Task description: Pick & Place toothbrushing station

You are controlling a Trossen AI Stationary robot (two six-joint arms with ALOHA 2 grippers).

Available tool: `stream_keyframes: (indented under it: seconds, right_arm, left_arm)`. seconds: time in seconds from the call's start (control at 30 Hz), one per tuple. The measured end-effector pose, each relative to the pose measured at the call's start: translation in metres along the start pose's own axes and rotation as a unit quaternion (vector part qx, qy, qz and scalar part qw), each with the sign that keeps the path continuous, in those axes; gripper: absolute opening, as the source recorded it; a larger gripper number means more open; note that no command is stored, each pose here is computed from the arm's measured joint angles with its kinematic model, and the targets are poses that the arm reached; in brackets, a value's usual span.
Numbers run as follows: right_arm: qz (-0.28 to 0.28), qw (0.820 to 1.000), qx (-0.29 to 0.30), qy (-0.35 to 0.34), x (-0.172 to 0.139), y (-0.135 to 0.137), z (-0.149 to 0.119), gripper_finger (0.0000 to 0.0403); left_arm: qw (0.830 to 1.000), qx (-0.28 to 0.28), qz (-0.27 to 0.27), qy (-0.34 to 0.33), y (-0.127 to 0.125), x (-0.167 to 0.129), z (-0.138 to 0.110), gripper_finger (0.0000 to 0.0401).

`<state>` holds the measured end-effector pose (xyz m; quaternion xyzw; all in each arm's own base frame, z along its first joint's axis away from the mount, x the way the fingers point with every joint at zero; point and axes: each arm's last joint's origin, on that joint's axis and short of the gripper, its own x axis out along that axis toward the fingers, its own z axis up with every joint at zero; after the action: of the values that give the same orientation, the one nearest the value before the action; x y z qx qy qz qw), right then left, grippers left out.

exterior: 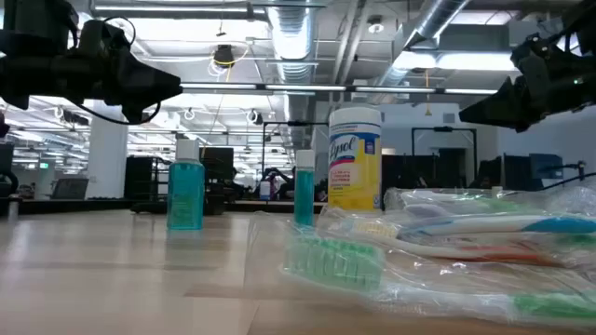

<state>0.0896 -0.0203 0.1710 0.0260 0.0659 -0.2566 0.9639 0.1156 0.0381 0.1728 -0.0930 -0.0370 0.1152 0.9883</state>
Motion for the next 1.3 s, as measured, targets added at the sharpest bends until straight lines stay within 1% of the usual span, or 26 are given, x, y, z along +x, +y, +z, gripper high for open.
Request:
stream_keyframes:
  seconds: [0.33,0.4,0.47,0.6,0.9,1.07,1.17,1.23,1.3]
  right_arm:
    - [0.000,1.000,0.000,0.000,0.000,0.000,0.000,0.0063]
    - [0.000,1.000,0.000,0.000,0.000,0.000,0.000,0.0063]
    - [0.000,1.000,0.000,0.000,0.000,0.000,0.000,0.0063]
    - [0.000,1.000,0.000,0.000,0.000,0.000,0.000,0.0063]
    - [0.000,1.000,0.000,0.000,0.000,0.000,0.000,0.0063]
    - [0.000,1.000,0.000,0.000,0.000,0.000,0.000,0.0063]
    - [0.000,1.000,0.000,0.000,0.000,0.000,0.000,0.0063]
    - [0.000,1.000,0.000,0.000,0.000,0.000,0.000,0.0063]
    - [0.000,1.000,0.000,0.000,0.000,0.000,0.000,0.0063]
  left_arm:
    - [1.000,0.000,0.000,-0.001,0.000,0.000,0.000,0.0099]
    - [1.000,-0.008,-0.002,0.000,0.000,0.000,0.000,0.0099]
    - [1.000,-0.019,-0.021,0.004,-0.001,0.000,0.000,0.0099]
    - [0.997,-0.011,-0.073,0.016,-0.006,0.000,-0.001,0.0099]
    - [0.990,-0.014,-0.118,0.076,-0.017,0.007,-0.015,0.0099]
    - [0.982,-0.015,-0.170,0.080,-0.031,0.012,-0.018,0.0099]
    - [0.976,0.000,-0.202,0.075,-0.040,0.014,-0.020,0.0099]
    - [0.975,0.012,-0.208,0.076,-0.046,0.016,-0.024,0.0099]
    - [0.976,0.015,-0.199,0.083,-0.051,0.018,-0.027,0.0099]
